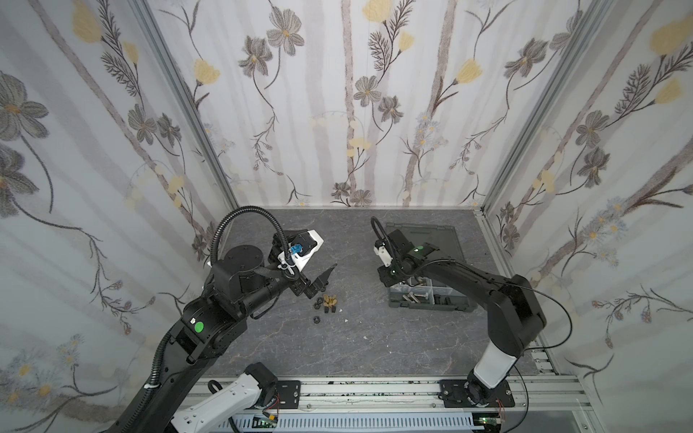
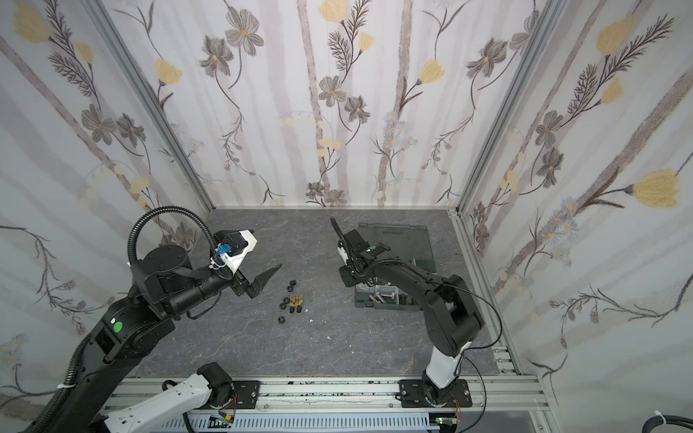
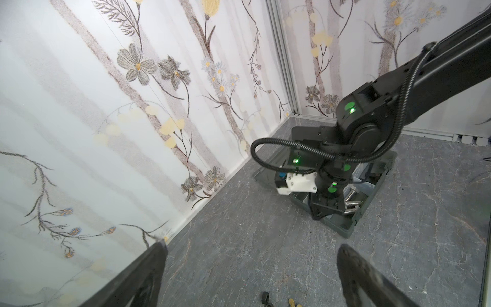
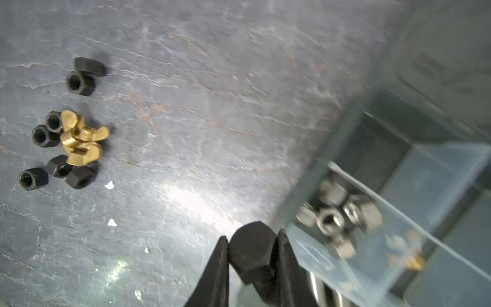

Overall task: Sort the screws and nuts into containers
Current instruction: Place the screw into the container.

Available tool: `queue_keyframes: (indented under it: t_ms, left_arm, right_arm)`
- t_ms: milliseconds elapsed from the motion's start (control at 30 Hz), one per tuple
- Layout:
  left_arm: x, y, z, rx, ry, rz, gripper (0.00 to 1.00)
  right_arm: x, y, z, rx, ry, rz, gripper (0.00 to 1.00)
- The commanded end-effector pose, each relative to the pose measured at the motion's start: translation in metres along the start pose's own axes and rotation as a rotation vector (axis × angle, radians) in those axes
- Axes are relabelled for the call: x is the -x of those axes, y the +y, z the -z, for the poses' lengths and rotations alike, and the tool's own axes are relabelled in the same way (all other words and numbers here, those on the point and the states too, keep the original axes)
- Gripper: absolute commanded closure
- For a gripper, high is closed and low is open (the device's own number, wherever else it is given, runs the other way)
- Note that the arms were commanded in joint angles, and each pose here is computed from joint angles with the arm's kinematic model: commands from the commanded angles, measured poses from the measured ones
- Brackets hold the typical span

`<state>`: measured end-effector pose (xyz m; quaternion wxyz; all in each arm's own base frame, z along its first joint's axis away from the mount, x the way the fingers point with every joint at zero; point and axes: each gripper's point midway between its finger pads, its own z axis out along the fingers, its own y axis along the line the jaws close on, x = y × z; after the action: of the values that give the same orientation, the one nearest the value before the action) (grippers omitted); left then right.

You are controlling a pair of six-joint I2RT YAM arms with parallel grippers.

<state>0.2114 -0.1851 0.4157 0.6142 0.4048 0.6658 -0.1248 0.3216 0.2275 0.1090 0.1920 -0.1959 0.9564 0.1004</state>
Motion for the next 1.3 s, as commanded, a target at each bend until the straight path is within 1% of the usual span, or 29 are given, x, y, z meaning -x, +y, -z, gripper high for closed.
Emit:
queue_keyframes:
  t_ms: [0, 133, 200, 300, 333, 367, 467, 633, 933, 1133, 1267]
  left_arm:
    - [0.004, 0.001, -0.001, 0.001, -0.012, -0.004, 0.0]
    - [0.007, 0.001, -0.001, 0.001, -0.022, -0.003, 0.0]
    - [0.007, 0.001, -0.002, 0.0, -0.021, -0.003, 0.0]
    - [0.003, 0.0, -0.004, -0.005, -0.007, -0.005, 0.0]
    - [0.013, 0.003, 0.002, 0.003, -0.03, -0.007, 0.0]
    - [0.015, 0.004, 0.003, 0.003, -0.038, -0.007, 0.0]
    - [0.016, 0.004, 0.005, 0.004, -0.04, -0.004, 0.0]
    - [0.015, 0.004, 0.005, 0.007, -0.037, -0.005, 0.0]
    - [0.015, 0.002, 0.001, -0.009, -0.027, -0.002, 0.0]
    - [0.012, 0.001, 0.0, -0.01, -0.028, 0.002, 0.0]
    - [0.014, 0.001, 0.003, -0.008, -0.033, 0.001, 0.0]
  right_arm:
    - [-0.015, -0.033, 0.028, -0.049, -0.056, -0.208, 0.87]
    - [-0.046, -0.085, 0.053, -0.154, -0.12, -0.435, 0.85]
    - [-0.061, -0.105, 0.06, -0.19, -0.146, -0.519, 0.85]
    - [-0.077, -0.126, 0.064, -0.217, -0.157, -0.601, 0.84]
    - [-0.081, -0.132, 0.064, -0.226, -0.153, -0.619, 0.84]
    - [-0.083, -0.137, 0.063, -0.231, -0.154, -0.633, 0.84]
    - [-0.086, -0.144, 0.055, -0.225, -0.153, -0.656, 0.84]
    - [-0.097, -0.146, 0.037, -0.225, -0.099, -0.656, 0.84]
    - [-0.096, -0.151, 0.029, -0.234, -0.107, -0.651, 0.82]
    - [-0.096, -0.152, 0.023, -0.233, -0.098, -0.635, 0.78]
    - [-0.094, -0.153, 0.021, -0.235, -0.092, -0.622, 0.73]
